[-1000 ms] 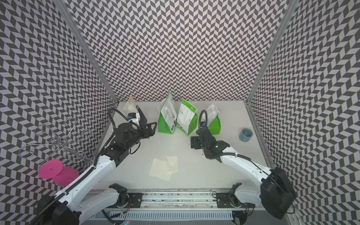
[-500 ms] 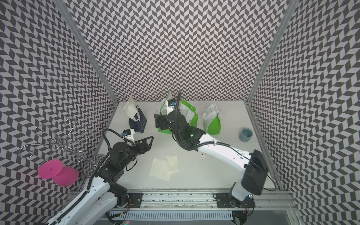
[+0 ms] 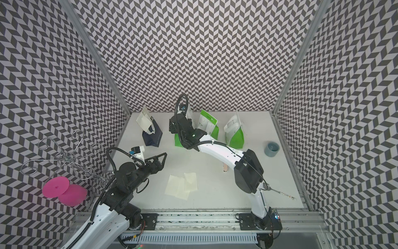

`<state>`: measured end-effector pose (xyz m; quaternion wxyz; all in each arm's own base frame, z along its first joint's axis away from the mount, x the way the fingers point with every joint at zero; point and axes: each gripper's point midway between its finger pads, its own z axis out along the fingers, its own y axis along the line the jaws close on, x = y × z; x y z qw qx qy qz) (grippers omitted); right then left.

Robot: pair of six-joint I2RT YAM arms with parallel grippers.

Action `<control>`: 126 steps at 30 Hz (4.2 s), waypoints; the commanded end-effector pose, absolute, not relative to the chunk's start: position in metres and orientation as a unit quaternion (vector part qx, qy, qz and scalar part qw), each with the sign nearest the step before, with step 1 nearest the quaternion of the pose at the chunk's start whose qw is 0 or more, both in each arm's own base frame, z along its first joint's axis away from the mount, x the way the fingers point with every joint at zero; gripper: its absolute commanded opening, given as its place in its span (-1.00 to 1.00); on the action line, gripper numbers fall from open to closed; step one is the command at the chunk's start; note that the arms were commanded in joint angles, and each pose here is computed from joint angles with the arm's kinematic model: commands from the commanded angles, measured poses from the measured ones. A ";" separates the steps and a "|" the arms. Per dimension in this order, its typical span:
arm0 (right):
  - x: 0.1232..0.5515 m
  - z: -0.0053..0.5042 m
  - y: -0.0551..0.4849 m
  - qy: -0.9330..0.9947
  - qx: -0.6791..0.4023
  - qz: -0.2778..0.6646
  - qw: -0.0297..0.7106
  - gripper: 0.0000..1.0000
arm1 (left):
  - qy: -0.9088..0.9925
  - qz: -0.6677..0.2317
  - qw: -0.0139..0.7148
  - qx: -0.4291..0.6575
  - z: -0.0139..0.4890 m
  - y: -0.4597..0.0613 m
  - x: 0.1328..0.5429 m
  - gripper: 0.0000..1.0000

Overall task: Staple the receipts to the bags
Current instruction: Pick up the takeout bag at the center of the board, then place the takeout bag at the center of the board, then pick up the receipt from the center of the board.

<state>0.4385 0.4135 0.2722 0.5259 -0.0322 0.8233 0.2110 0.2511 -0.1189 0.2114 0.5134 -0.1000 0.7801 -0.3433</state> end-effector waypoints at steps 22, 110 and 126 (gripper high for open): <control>0.409 0.305 0.399 0.779 -0.121 0.239 0.566 -0.94 | 0.756 -0.374 0.532 -0.072 0.259 -0.123 0.235 0.83; 0.252 0.196 0.266 0.809 -0.186 0.320 0.457 0.30 | 0.734 -0.390 0.552 0.064 0.322 -0.139 0.195 0.95; 0.153 0.093 0.325 0.854 -0.255 0.286 0.352 0.65 | 0.726 -0.386 0.566 0.054 0.322 -0.128 0.183 0.95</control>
